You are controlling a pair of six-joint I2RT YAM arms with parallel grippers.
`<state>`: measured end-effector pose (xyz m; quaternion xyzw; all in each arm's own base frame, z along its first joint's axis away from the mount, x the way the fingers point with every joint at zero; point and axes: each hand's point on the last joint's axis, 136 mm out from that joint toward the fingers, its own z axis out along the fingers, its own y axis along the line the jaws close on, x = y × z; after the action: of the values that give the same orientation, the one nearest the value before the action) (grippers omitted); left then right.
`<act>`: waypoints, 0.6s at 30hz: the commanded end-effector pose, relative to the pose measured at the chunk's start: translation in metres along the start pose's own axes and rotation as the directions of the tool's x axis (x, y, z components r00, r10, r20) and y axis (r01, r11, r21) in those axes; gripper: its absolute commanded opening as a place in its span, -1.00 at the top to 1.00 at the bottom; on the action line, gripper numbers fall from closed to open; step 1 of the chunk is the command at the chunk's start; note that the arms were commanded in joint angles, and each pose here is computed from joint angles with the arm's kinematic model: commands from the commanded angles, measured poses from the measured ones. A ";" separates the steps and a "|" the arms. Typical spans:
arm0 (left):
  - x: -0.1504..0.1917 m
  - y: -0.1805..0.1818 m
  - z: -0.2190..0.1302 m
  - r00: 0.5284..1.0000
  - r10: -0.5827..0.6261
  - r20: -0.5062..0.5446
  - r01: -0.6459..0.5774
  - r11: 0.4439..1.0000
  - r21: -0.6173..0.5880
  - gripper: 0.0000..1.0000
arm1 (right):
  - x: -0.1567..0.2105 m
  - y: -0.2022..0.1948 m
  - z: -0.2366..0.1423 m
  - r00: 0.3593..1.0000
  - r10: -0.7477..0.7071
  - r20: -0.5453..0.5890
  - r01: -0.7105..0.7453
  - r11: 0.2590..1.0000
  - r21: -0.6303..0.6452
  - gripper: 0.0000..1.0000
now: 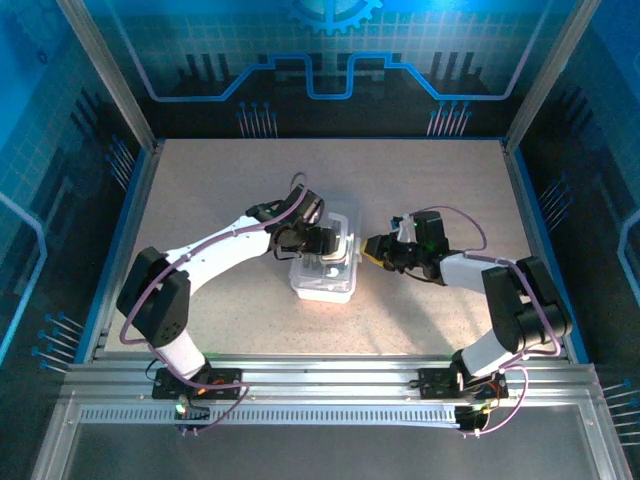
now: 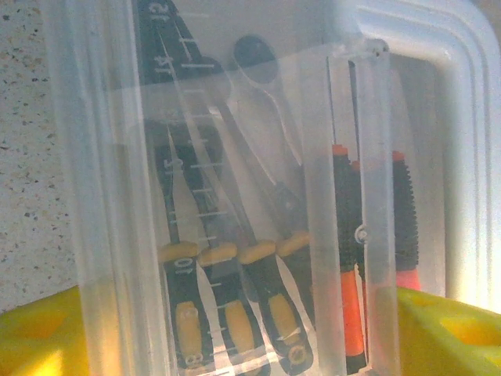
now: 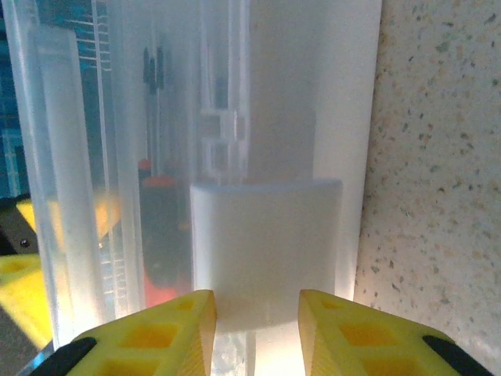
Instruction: Pack the tool kit
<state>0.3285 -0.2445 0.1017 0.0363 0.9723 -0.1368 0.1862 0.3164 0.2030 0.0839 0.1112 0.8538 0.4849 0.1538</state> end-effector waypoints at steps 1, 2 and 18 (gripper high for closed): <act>0.108 0.077 0.054 0.930 -0.045 -0.365 -0.074 0.950 -0.305 0.05 | 0.005 -0.001 -0.013 1.000 0.001 -0.018 -0.001 1.000 0.003 0.31; 0.109 0.076 0.055 0.930 -0.043 -0.366 -0.074 0.951 -0.301 0.05 | 0.004 -0.003 -0.015 1.000 0.009 -0.014 -0.008 1.000 0.009 0.31; 0.103 0.072 0.043 0.935 -0.017 -0.355 -0.089 0.956 -0.280 0.06 | -0.002 -0.024 -0.006 0.998 0.066 -0.007 -0.065 0.996 0.068 0.30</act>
<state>0.3284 -0.2446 0.1020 0.0371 0.9723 -0.1347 0.1876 0.3137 0.1850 0.0720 0.1396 0.8627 0.4667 0.1359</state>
